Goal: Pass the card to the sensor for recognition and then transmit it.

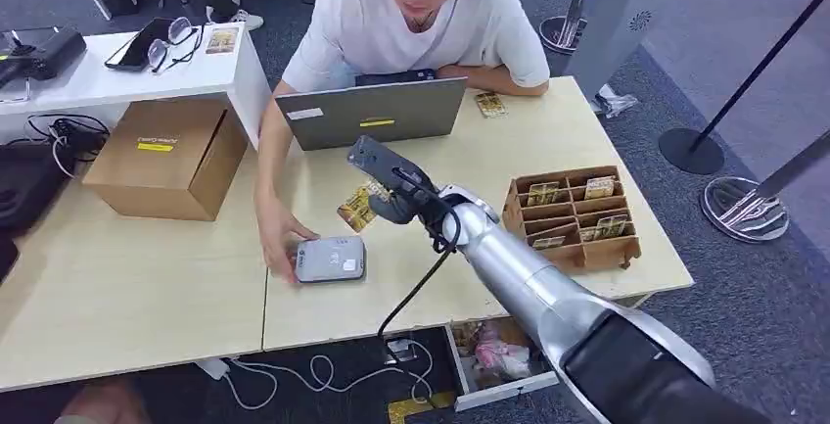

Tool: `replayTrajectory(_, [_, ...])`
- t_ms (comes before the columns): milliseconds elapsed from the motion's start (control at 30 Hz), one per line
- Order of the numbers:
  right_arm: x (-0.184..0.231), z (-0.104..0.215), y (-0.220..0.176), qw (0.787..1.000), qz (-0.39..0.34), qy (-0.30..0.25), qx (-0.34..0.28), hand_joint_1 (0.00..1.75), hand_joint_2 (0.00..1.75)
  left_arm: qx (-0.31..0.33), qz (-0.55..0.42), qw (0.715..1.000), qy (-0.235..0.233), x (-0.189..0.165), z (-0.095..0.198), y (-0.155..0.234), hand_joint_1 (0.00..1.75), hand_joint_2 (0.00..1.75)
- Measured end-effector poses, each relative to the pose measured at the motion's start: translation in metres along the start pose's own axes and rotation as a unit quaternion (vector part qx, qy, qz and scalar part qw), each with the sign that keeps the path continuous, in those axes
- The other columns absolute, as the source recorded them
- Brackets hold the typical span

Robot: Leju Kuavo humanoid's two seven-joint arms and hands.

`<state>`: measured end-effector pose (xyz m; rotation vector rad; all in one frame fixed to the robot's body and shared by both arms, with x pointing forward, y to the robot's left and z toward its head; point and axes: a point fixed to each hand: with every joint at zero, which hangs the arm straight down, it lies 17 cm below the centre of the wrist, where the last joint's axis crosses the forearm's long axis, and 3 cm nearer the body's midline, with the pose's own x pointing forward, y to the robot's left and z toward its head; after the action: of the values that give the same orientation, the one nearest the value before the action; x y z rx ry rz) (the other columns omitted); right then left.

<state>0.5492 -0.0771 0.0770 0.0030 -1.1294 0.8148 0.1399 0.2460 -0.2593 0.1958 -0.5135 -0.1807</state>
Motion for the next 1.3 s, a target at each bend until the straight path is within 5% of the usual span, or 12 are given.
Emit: replayTrajectory(1300, [-0.059,0.007,0.08,0.997,-0.024,0.046,0.058,1.75,1.75,-0.002,-0.007,1.0,0.022,0.019,-0.007,-0.005,0.0,0.0])
